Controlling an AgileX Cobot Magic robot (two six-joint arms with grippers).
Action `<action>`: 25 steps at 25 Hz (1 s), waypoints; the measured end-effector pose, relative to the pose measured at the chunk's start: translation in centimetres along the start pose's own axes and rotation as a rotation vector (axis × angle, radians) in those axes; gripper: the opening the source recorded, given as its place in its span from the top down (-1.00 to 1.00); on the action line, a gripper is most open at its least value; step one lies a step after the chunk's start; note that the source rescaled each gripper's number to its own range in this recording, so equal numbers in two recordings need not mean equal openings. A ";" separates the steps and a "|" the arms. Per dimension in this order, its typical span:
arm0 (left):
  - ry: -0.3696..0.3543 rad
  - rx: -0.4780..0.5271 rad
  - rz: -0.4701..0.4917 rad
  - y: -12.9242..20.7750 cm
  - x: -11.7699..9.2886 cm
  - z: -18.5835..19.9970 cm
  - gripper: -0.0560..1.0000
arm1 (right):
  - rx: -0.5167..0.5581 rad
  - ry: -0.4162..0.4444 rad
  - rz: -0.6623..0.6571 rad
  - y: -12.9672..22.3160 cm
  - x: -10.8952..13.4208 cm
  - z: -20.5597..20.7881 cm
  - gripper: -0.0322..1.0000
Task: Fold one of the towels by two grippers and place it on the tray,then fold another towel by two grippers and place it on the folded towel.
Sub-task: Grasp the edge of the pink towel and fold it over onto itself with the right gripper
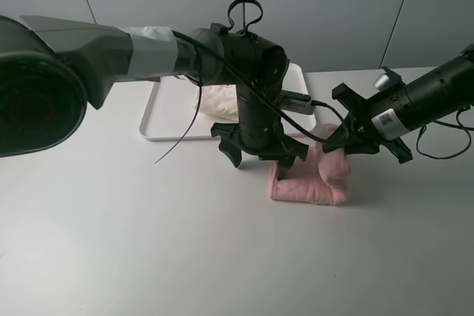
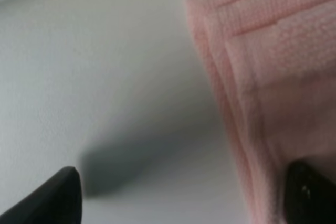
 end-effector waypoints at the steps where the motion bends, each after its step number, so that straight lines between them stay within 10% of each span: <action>1: 0.000 0.000 0.000 0.0 0.0 0.0 -0.98 | 0.002 -0.015 0.003 0.1 0.0 -0.2 0.82; 25: 0.003 0.028 0.023 0.3 1.2 0.9 -0.98 | -0.024 -0.167 0.045 -0.7 1.1 -2.4 0.82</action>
Point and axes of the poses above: a point on each arm's last joint axis where the gripper is mounted, z pointing back along that axis away from the gripper, x along the wrist's bending axis when the last joint is at zero, y = z × x, the point moved 10 cm from there along -z, pointing out along that axis toward the gripper, and after that the axes turned 11 degrees about -z, right-handed, at the moved point
